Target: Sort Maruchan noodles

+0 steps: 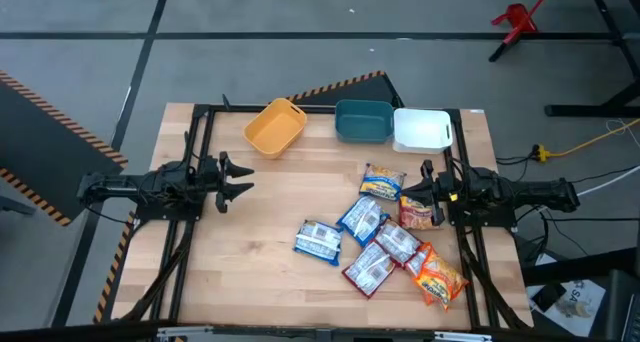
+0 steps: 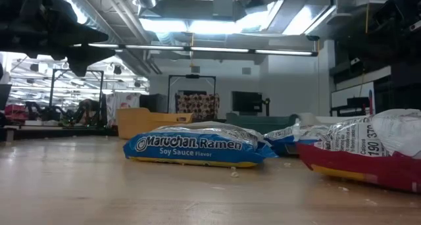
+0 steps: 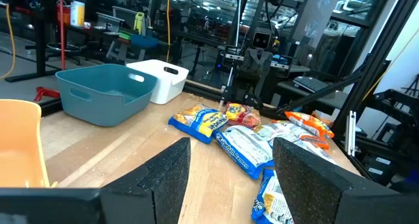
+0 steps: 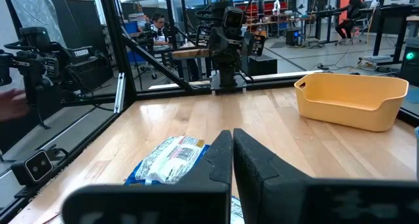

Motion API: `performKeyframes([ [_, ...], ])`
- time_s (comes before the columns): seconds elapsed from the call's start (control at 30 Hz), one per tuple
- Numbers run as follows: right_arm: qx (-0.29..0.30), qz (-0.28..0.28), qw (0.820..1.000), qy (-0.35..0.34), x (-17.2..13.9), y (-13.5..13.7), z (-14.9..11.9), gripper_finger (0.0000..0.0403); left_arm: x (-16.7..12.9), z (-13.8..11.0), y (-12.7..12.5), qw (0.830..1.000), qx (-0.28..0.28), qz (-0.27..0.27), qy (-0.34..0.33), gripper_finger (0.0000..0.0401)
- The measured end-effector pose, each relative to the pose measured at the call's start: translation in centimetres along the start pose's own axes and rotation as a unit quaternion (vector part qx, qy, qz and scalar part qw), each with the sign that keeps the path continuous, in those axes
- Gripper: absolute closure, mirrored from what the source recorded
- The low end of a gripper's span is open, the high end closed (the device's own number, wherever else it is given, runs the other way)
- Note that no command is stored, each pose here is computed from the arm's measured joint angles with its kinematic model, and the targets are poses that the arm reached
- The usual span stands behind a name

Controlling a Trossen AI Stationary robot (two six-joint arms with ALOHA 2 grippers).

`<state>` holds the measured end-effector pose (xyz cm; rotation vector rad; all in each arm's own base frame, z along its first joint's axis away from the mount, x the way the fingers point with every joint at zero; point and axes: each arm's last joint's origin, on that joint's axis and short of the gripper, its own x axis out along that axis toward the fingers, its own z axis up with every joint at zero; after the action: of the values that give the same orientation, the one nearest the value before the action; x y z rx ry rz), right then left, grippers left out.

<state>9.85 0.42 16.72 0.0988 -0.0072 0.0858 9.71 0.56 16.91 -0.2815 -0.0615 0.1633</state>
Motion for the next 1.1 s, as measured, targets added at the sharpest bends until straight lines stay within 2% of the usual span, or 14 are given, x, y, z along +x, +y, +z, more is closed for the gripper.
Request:
performKeyframes([
  [0.17,0.002,-0.022,1.000,-0.002,0.0,-0.1,0.0,0.0398,0.0,0.0,0.0,1.000,0.001,0.001,-0.001,0.0189],
  [0.4,0.072,-0.027,0.997,-0.017,0.0,-0.1,0.2,0.0398,0.0,0.1,0.1,1.000,-0.015,0.015,-0.010,0.0189],
  [0.77,0.054,-0.018,0.998,-0.022,0.0,-0.1,0.5,0.0394,0.0,0.6,0.0,0.999,-0.019,0.014,-0.038,0.0189],
  [0.87,0.058,-0.005,0.997,-0.042,-0.3,0.1,1.9,0.0370,-0.1,1.1,-0.1,0.998,-0.023,0.015,-0.063,0.0189],
  [0.97,0.030,-0.005,0.997,-0.071,-0.8,0.4,4.1,0.0321,-0.1,1.6,-0.2,0.996,-0.028,0.018,-0.088,0.0189],
  [1.1,0.002,-0.060,0.993,-0.105,-1.4,0.4,7.2,0.0238,-0.2,1.9,0.0,0.991,-0.035,0.059,-0.114,0.0189],
])
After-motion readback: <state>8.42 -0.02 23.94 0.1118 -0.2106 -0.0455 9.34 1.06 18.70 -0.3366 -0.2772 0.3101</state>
